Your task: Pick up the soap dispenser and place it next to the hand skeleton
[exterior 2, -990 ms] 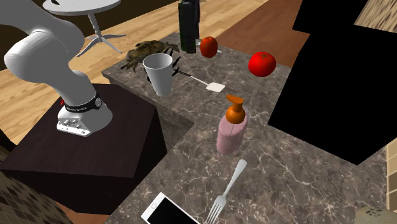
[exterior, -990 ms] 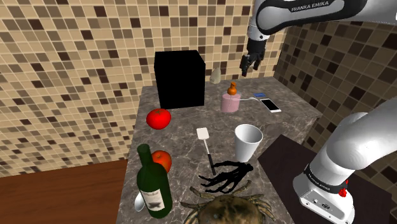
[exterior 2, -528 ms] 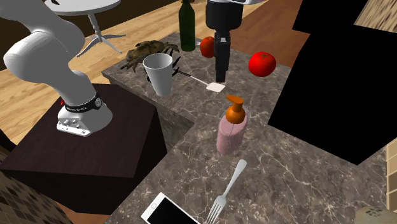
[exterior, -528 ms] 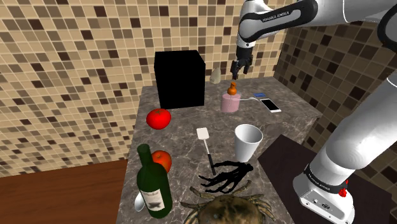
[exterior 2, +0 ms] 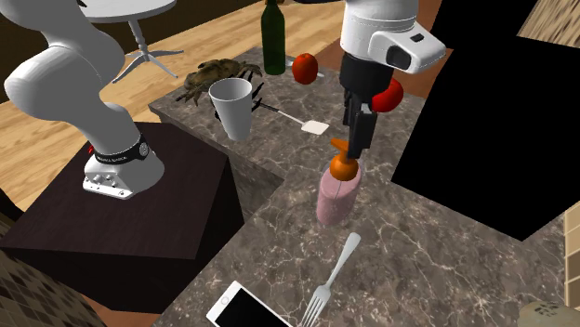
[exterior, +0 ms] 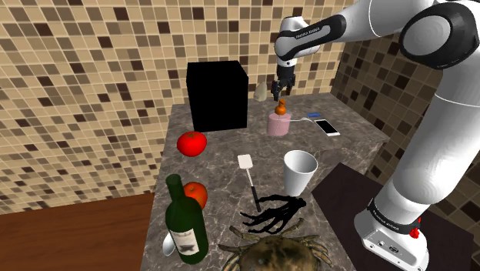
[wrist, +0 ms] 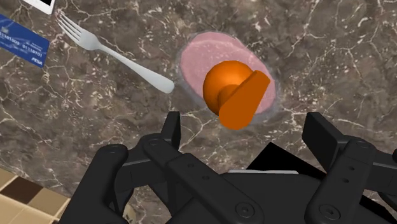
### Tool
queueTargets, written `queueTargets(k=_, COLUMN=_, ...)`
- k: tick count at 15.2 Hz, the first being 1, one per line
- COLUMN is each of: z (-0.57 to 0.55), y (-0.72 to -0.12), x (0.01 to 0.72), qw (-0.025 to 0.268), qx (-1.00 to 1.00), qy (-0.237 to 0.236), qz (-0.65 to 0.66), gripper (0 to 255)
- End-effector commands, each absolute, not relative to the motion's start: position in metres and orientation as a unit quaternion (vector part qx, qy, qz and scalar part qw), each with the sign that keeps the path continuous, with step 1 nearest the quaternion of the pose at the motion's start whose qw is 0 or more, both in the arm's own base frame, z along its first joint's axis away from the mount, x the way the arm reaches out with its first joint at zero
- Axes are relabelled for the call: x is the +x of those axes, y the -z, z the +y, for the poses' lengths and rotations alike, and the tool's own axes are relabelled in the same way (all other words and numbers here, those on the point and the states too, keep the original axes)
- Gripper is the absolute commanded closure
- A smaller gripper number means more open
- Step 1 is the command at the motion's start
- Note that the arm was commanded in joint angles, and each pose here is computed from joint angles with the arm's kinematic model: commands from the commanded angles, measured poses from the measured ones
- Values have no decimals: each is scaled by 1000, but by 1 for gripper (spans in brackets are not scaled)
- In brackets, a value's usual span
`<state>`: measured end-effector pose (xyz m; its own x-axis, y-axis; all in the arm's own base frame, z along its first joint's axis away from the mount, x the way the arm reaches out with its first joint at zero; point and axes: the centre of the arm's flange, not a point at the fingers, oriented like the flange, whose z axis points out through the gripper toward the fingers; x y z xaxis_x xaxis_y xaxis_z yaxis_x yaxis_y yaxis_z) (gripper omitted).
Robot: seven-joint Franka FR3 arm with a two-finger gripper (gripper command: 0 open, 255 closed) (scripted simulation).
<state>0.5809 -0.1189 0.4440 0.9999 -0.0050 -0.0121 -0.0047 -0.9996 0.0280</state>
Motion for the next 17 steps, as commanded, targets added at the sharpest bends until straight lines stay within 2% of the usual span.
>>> queueTargets(k=1, z=-120, y=-432, x=583, qw=14, qx=1000, qy=6, qz=-2, gripper=0)
queueTargets(k=5, z=-121, y=-408, x=583, qw=14, qx=1000, qy=6, qz=-2, gripper=0)
queueTargets(k=13, z=-121, y=-408, x=583, qw=14, qx=1000, qy=6, qz=-2, gripper=0)
queueTargets(k=14, z=-121, y=-408, x=583, qw=14, qx=1000, qy=6, qz=-2, gripper=255)
queueTargets(k=17, z=-121, y=-408, x=583, qw=14, qx=1000, qy=6, qz=-2, gripper=255)
